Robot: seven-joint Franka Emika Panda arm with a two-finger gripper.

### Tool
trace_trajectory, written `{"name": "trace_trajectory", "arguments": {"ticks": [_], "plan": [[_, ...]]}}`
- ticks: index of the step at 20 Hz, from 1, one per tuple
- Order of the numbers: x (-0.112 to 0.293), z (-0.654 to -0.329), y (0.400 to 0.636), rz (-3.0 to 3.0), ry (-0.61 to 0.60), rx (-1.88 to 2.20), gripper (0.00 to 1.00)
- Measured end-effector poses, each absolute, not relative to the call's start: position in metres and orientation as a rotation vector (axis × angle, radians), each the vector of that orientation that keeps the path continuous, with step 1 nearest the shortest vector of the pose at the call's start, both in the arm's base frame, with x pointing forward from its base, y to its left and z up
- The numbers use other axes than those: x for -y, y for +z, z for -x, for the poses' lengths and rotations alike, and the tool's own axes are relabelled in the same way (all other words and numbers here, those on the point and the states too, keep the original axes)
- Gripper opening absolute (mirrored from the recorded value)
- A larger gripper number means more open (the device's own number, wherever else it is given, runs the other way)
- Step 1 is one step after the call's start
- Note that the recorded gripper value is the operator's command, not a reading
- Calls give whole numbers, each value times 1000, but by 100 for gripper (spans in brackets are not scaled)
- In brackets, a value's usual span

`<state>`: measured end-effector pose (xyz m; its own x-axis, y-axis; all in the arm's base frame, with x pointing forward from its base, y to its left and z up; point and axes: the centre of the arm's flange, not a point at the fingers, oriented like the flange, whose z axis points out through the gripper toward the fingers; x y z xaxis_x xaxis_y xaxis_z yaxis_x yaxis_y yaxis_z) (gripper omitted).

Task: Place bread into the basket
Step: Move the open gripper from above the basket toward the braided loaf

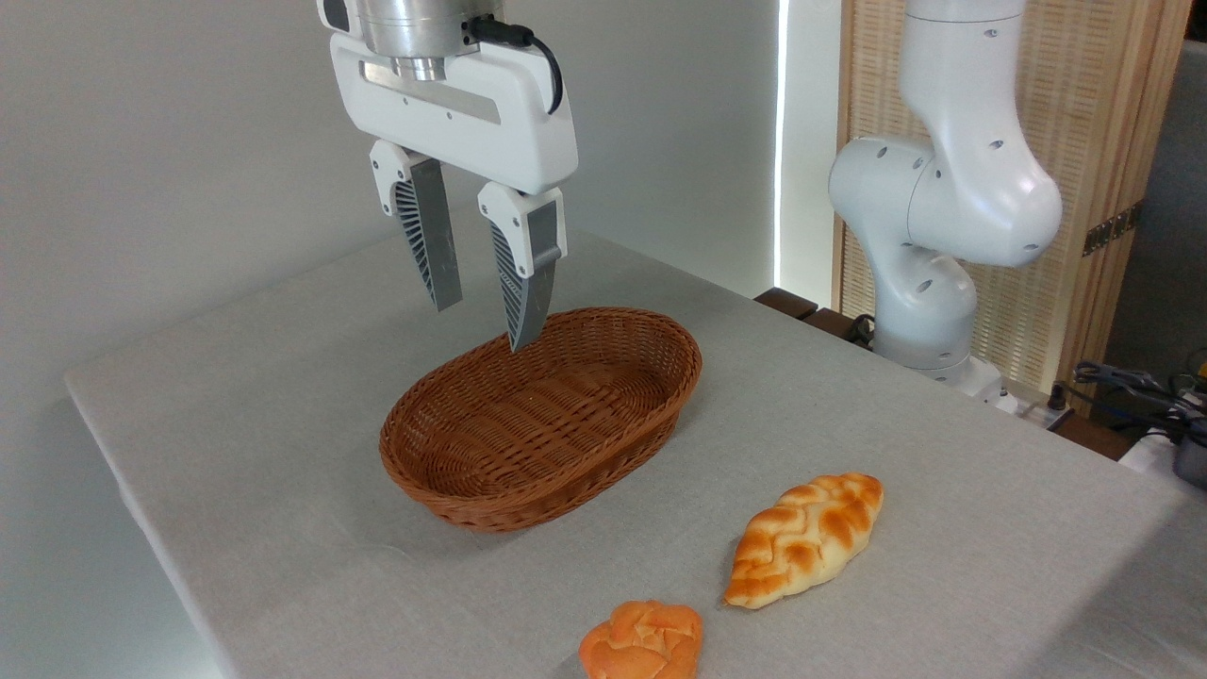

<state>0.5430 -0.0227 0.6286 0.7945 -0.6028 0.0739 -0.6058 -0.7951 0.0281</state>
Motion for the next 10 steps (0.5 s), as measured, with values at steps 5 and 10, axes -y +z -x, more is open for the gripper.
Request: {"name": "trace_trajectory", "arguments": {"ticks": [5,10], "plan": [[23,-546,622,-2914,82,979,100],[19,-547,620,-2917,77,967,100]]}}
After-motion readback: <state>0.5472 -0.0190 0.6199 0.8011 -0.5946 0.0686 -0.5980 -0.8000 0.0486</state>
